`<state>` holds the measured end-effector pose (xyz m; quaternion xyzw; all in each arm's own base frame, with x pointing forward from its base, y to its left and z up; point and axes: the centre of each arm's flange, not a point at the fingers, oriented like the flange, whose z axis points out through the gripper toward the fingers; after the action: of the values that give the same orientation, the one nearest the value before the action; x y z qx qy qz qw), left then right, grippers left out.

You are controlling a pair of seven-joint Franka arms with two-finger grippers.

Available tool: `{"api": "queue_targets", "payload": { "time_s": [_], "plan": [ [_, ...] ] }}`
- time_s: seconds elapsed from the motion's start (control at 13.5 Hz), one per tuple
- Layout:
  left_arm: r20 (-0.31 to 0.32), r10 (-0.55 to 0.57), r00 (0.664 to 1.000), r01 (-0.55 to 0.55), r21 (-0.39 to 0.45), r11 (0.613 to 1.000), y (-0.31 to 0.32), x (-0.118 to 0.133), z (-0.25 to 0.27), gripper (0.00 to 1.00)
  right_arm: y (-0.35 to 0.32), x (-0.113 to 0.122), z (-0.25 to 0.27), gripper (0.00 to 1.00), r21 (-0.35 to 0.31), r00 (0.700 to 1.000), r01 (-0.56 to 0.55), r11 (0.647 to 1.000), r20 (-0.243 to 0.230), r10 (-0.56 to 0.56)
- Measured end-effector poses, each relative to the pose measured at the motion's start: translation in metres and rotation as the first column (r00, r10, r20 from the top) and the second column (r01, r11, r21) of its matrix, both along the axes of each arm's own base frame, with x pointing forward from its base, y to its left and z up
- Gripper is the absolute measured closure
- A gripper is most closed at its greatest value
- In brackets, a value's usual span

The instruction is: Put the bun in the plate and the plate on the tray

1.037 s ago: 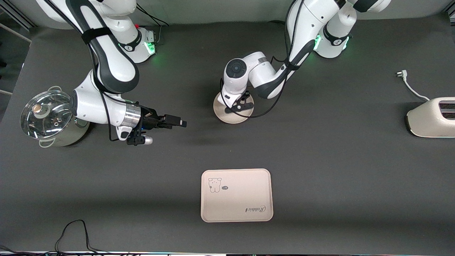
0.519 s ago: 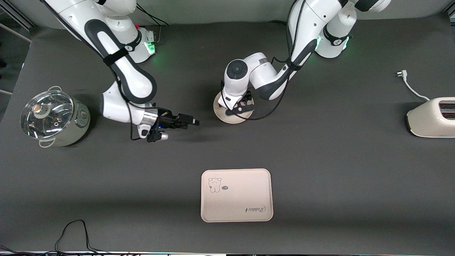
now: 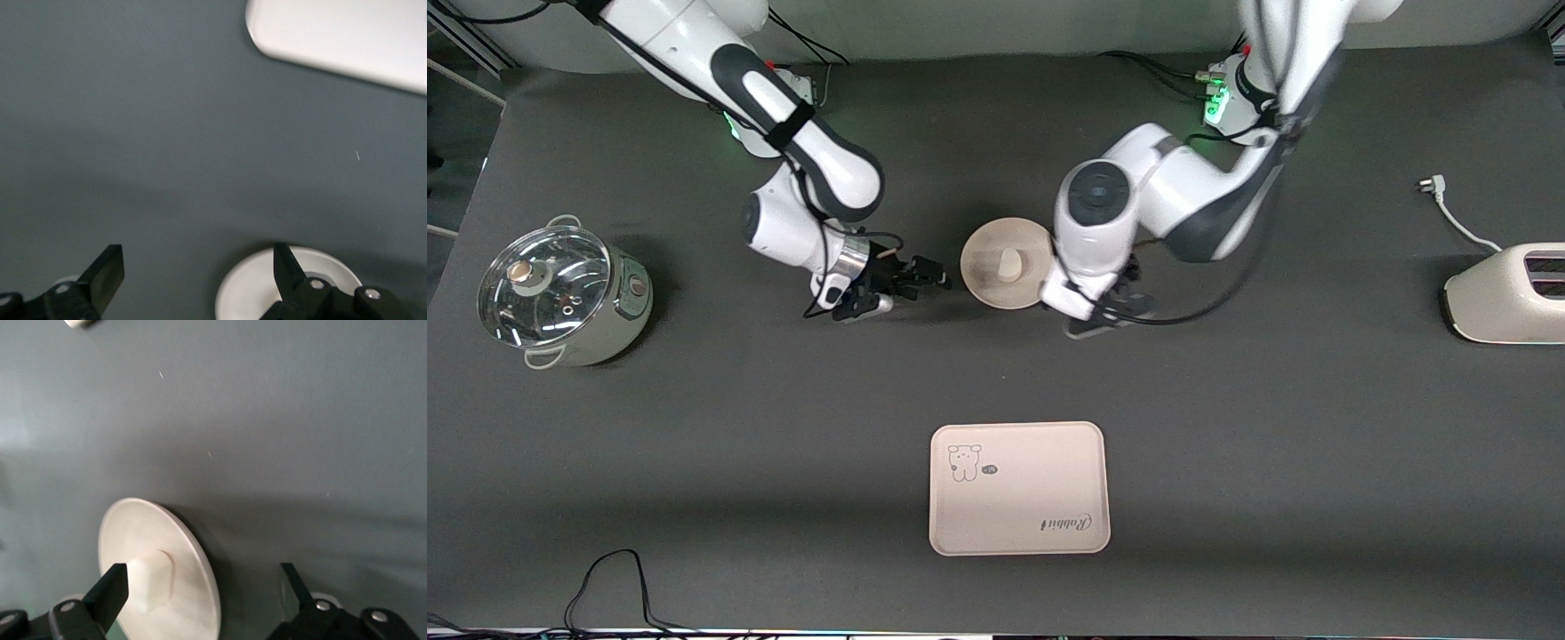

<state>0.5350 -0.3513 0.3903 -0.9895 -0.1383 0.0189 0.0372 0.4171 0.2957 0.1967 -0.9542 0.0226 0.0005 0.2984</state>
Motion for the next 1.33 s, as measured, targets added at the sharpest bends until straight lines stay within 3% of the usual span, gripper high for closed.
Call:
{"api": "queue_targets", "payload": {
  "time_s": [0.22,0.59,0.67,1.19,1.33],
  "plan": [
    [-0.013,-0.005,1.000,0.006,0.025,1.000,0.079,0.039,0.044,0.00,0.017,-0.025,-0.018,0.00,-0.042,1.000,-0.006,0.999,0.020,0.007],
    [-0.079,-0.030,0.996,0.037,0.089,0.995,0.202,0.073,0.080,0.00,0.037,-0.057,-0.046,0.04,-0.096,0.999,-0.005,0.995,0.035,0.008],
    [-0.087,-0.048,0.995,0.056,0.095,0.994,0.224,0.074,0.090,0.00,0.042,-0.062,-0.047,0.10,-0.096,0.999,-0.009,0.995,0.037,0.013],
    [-0.115,-0.119,0.986,0.121,0.006,0.993,0.346,0.057,0.144,0.00,0.046,-0.064,-0.046,0.95,-0.089,0.999,-0.013,0.996,0.034,0.016],
    [-0.118,-0.122,0.985,0.123,0.006,0.992,0.354,0.051,0.149,0.00,0.048,-0.059,-0.043,0.95,-0.081,0.999,-0.005,0.997,0.042,0.009]
  ]
}}
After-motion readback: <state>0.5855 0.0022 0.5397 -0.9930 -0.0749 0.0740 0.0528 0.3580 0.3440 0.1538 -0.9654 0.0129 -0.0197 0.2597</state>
